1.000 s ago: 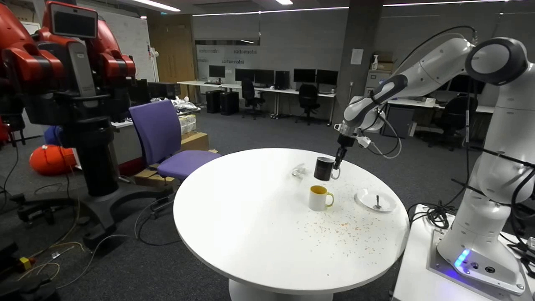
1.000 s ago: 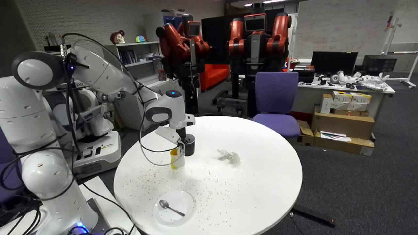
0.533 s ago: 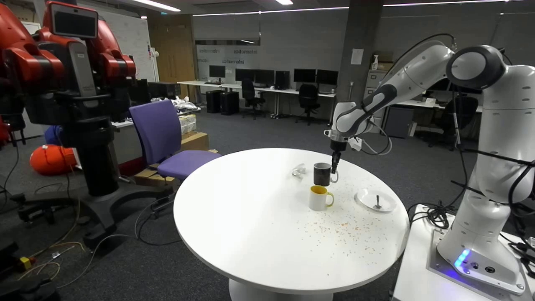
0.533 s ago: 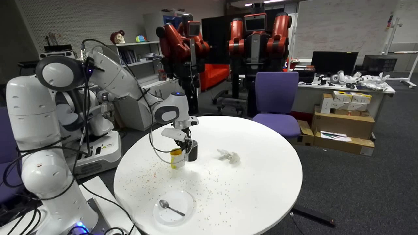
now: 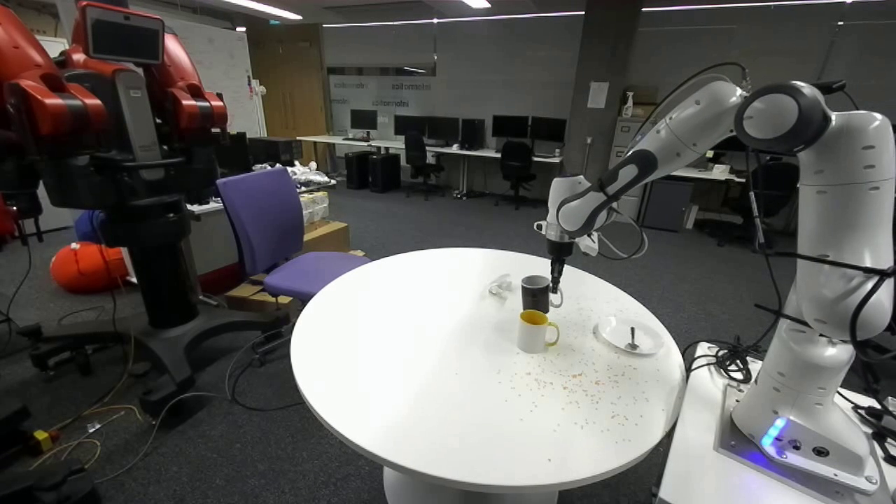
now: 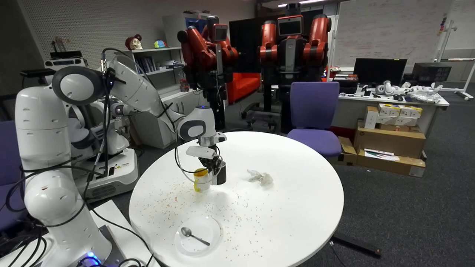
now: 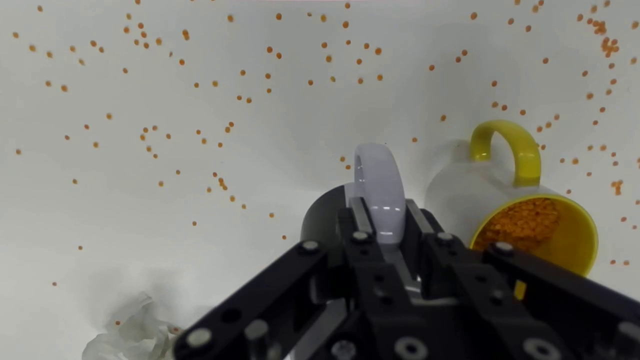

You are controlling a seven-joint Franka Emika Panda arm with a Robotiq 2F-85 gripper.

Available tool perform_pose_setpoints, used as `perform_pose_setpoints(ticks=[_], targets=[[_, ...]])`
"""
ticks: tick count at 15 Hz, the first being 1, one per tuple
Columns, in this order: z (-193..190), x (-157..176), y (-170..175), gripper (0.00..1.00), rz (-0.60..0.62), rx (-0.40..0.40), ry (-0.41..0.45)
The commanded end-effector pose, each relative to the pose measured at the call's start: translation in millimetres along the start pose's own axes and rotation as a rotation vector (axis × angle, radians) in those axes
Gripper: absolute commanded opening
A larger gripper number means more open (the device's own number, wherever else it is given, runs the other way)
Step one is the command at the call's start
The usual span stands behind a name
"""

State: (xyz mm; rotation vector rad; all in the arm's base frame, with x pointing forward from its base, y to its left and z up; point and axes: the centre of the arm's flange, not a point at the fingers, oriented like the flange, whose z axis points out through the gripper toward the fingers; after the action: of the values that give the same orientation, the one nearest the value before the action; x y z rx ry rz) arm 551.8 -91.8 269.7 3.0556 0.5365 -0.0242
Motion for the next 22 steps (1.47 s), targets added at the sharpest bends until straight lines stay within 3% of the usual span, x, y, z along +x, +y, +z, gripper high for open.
perform_pose_setpoints(ticks=[1, 7, 17, 18, 20, 22], targets=[[2, 6, 4, 0.05, 0.007, -0.029, 0.014], [20, 16, 7, 0.05, 0.03, -0.102, 0.083], [50, 29, 6, 0.05, 0.072, -0.081, 0.121], [48, 30, 6, 0.45, 0.076, -0.081, 0.124], [41, 31, 8, 0.51, 0.083, -0.085, 0.138], [27, 34, 10, 0.68, 0.09, -0.091, 0.171]])
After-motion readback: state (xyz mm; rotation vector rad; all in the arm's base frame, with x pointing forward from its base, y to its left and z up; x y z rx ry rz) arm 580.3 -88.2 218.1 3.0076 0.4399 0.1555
